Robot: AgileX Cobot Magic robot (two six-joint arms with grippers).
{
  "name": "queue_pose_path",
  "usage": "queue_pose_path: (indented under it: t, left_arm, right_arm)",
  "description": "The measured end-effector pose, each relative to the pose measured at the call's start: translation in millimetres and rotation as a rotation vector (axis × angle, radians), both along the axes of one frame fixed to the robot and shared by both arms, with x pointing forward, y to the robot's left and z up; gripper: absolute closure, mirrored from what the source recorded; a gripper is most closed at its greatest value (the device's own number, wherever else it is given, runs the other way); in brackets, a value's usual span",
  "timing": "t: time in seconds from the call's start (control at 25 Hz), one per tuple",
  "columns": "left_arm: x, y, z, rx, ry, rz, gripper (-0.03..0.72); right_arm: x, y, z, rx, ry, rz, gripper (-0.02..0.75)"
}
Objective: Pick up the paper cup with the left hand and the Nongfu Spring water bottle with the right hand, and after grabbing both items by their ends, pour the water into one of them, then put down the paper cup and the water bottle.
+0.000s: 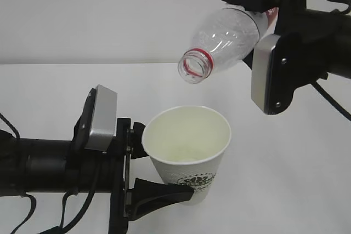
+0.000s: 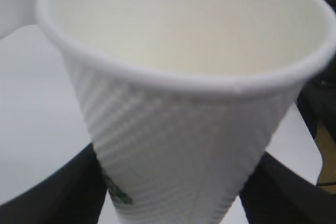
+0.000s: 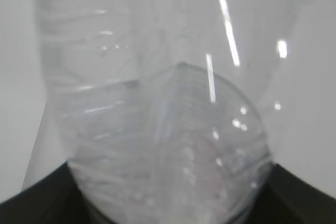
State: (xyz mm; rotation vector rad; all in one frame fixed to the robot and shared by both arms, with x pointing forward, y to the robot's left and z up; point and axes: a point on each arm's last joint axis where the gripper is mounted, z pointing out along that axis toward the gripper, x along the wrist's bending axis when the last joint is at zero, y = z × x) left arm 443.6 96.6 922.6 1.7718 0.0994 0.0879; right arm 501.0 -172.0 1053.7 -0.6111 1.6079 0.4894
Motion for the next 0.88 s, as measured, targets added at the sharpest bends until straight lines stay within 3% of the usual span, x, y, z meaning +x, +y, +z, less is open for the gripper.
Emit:
queue_pose_path:
  t: [0.88]
  left_arm:
    - [0.2, 0.0, 0.1, -0.001, 0.000, 0.002, 0.153]
  right_arm:
    - [0.1, -0.1, 0.0, -0.008, -0.007, 0.001, 0.234]
